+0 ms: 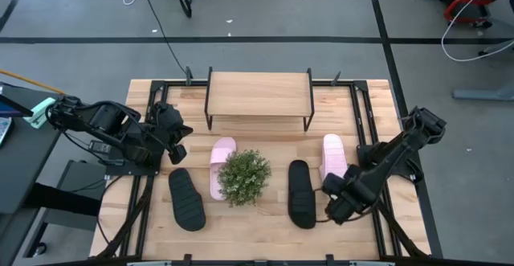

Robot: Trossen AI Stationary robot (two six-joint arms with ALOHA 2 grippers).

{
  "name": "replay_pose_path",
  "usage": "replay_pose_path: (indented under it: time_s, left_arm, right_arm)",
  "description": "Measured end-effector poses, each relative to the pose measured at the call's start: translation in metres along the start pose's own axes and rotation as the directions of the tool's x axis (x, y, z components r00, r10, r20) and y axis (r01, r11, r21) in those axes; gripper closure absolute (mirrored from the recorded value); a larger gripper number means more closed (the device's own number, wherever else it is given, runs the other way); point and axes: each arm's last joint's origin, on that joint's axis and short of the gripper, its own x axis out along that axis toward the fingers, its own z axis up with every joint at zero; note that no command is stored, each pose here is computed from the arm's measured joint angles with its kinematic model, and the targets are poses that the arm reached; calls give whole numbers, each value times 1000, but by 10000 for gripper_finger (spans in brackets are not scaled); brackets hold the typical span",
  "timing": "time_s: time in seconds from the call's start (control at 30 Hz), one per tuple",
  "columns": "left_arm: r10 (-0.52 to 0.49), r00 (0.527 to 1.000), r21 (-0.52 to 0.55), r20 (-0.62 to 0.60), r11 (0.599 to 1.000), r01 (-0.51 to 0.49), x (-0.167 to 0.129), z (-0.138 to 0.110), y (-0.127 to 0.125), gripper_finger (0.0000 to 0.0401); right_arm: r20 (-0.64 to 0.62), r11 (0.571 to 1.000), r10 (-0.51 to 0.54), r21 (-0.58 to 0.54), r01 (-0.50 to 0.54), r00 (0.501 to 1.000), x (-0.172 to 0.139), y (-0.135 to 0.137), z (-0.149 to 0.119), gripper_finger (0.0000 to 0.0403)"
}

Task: Pick and place slides into the shelf
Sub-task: Put the right pink slipper on the shelf

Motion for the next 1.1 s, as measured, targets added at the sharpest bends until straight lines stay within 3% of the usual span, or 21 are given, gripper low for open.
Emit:
replay_pose_path:
  time_s: [0.37,0.63,0.87,1.1]
  left_arm:
    - [3,1000,0,3,1000,-3,0,0,0,389]
    - [3,1000,0,3,1000,-3,0,0,0,376]
    - [3,1000,-26,2,1000,-3,0,0,0,392]
    - [1,1000,-32,2,999,-1,0,0,0,383]
  right_arm:
    - [24,987,18,161,-22,1000,-6,-21,40,78]
    - [93,939,-82,341,46,992,0,-54,70,88]
    - [86,869,60,486,-94,995,43,-78,75,107]
    - [90,826,87,551,-122,992,53,-100,67,130]
